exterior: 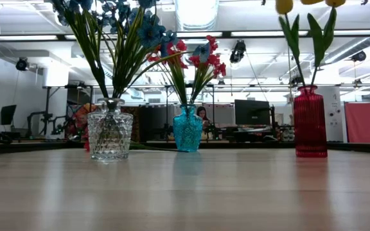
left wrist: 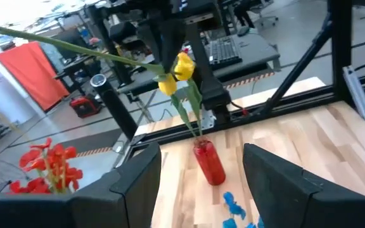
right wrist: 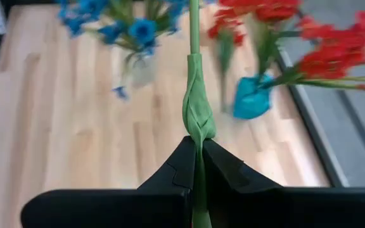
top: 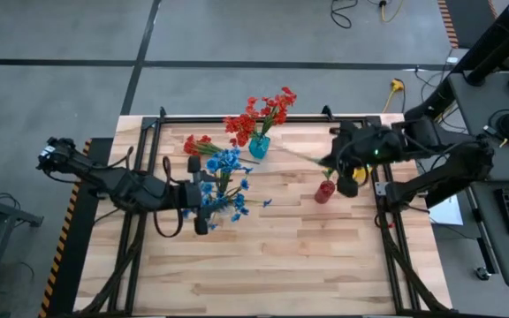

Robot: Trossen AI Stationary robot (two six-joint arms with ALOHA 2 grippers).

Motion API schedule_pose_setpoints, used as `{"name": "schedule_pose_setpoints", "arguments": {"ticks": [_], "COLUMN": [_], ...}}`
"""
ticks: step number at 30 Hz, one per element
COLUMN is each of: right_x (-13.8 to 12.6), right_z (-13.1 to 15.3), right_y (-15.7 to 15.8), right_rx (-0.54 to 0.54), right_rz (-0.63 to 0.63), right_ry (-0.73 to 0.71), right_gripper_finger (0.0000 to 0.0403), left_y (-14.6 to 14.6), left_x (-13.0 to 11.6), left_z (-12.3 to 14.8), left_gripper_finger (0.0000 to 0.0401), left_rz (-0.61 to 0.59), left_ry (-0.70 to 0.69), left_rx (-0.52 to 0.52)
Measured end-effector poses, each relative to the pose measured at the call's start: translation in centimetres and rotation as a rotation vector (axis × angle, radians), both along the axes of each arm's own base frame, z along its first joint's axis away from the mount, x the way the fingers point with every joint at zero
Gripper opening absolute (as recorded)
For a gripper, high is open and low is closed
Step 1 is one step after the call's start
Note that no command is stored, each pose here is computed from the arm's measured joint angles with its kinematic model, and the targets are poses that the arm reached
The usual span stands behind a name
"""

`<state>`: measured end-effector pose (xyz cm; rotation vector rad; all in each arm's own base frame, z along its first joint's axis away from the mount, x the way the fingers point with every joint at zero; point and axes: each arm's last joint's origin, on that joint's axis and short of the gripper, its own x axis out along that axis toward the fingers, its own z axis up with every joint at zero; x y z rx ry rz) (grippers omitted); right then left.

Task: Sort flowers into vase by color
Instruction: Put the yellow flower into the red vase

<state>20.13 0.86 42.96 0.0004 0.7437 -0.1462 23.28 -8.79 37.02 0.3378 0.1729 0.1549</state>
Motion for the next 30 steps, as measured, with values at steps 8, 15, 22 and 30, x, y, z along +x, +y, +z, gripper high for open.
{"name": "schedule_pose_setpoints", "arguments": {"ticks": [8,15,22,30], "right_x": [0.4,1.2,3.1,6.6], "right_z": [-0.5,-0.3,1.0,1.5], "right_y": [2.7,3.2,3.7,4.4], "right_rx": [0.062,0.067,0.021,-0.067], "right_rz": [0.062,0.075,0.122,0.201], "right_ry": [0.022,0.027,0.015,0.051], "right_gripper_finger": [0.0012,0.0012,0.0012,0.0012], "left_y": [1.4,1.3,2.2,2.2], "left_x": [0.7,0.8,1.5,1.7], "left_z": [0.3,2.0,2.7,3.2], "left_gripper_finger": [0.0205,0.0205,0.0205,0.0205], "left_rz": [0.01,-0.088,-0.09,-0.202], "left_ry": [-0.025,-0.178,-0.274,-0.334], "left_rx": [0.014,0.071,0.08,0.073]}}
